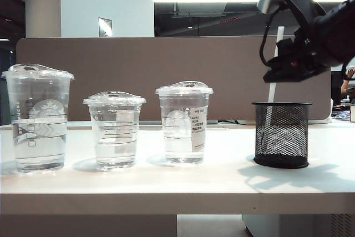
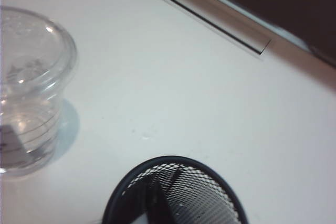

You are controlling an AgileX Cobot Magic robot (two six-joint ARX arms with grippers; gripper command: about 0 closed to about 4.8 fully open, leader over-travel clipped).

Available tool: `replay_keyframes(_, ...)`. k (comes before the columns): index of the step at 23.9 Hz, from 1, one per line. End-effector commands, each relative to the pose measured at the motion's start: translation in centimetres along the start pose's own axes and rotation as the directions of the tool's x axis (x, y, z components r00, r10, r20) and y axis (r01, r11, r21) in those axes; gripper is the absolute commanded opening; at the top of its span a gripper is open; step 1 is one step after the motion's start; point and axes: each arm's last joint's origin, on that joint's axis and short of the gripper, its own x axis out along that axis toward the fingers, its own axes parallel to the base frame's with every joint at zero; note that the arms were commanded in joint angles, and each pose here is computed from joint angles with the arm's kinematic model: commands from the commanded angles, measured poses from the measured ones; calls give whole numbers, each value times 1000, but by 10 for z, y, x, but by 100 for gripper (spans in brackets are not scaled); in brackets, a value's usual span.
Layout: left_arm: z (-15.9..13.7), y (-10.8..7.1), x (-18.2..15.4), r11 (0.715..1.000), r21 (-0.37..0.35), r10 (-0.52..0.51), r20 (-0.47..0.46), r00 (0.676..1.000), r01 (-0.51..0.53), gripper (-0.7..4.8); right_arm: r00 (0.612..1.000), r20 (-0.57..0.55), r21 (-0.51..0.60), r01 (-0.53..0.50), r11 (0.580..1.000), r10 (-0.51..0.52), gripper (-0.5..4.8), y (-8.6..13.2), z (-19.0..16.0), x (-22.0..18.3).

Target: Pick up the straw and insert it into the small coffee cup.

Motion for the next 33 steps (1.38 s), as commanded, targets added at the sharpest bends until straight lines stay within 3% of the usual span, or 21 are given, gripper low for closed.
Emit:
replay_keyframes(1,2,0,0,1000,5,1,18,1000,-2,22,1000,6,-53,26,998,-26,20,-6,15,0)
replay_keyframes(4,2,0,0,1000,5,1,18,1000,-2,22,999,-35,-77,12,997,-15,20,-13,33,-2)
replay_keyframes(7,2,0,0,1000,-2,1,18,1000,-1,22,1000,-28,-85,-6,996,3,21,-30,83,-24)
replay_keyframes(10,2,0,0,1000,-2,1,18,1000,-1,22,987,135,-79,-81,994,91,21,-38,139,-50)
replay_keyframes(13,2,0,0,1000,-2,1,18,1000,-1,22,947,269,-7,-179,984,174,21,-36,179,-63)
replay_keyframes(17,2,0,0,1000,-2,1,19,1000,-1,22,877,372,-10,-322,947,303,22,-11,212,-53)
replay_keyframes(19,2,0,0,1000,-2,1,19,1000,-1,22,844,412,-39,-360,932,343,21,14,220,-34)
replay_keyframes(21,2,0,0,1000,-3,2,19,1000,-1,22,846,382,-41,-386,922,371,22,37,217,-12)
replay_keyframes(24,2,0,0,1000,-2,1,19,1000,-1,22,853,322,-41,-421,906,410,22,53,206,10)
replay_keyframes(33,2,0,0,1000,-2,-1,19,1000,1,22,874,151,6,-469,883,463,21,68,183,33)
